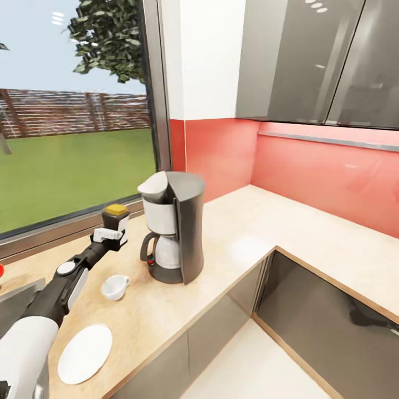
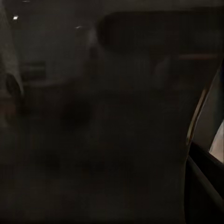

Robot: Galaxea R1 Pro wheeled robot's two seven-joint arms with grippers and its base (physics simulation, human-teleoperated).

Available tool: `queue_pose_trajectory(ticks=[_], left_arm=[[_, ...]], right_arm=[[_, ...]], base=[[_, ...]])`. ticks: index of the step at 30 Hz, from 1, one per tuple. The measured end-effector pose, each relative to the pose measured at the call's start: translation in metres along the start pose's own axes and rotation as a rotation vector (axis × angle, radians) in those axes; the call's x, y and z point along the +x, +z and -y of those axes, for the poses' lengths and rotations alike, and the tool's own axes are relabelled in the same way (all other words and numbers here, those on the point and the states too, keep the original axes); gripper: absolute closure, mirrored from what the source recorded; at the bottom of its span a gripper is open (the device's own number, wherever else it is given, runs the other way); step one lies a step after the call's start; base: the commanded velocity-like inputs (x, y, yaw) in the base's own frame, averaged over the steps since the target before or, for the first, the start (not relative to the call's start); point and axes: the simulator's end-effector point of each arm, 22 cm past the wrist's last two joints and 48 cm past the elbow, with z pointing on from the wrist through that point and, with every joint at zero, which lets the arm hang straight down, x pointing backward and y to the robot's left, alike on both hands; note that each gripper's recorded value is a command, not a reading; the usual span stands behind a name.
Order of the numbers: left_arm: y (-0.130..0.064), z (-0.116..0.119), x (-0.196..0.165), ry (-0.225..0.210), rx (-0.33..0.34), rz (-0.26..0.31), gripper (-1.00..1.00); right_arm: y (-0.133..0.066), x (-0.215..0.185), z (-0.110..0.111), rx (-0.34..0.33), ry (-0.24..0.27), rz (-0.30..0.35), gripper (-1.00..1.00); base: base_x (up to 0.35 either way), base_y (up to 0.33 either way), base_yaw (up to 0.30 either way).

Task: Set up a coffee station on the kitchen countertop: keep the coffee maker on the countertop, move the bottle of coffee from the kitchen shelf to the counter next to the coffee maker, place a paper coffee filter on top of the coffee maker, put the saucer next to the coffee maker with the coffee cup on the saucer, and place the electric kettle next to the coffee maker.

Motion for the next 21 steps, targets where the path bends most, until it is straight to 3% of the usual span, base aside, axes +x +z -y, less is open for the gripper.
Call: queue_pose_trajectory(ticks=[7,13,21], left_arm=[[-0.005,-0.005,0.021,-0.009,-0.011,-0.035,1.0],[-0.022,-0.01,0.074,-0.033,-0.025,-0.13,1.0],[-0.031,-0.002,0.101,-0.065,-0.018,-0.167,1.0]], right_arm=[[0.0,0.0,-0.001,-0.001,0.001,-0.001,-1.0],[0.0,0.0,-0.001,-0.001,0.0,0.0,-1.0],[0.0,0.0,-0.003,-0.003,0.003,0.001,-1.0]], base=[[0.048,-0.048,0.146],[0.001,-0.001,0.011],[0.0,0.0,0.0]])
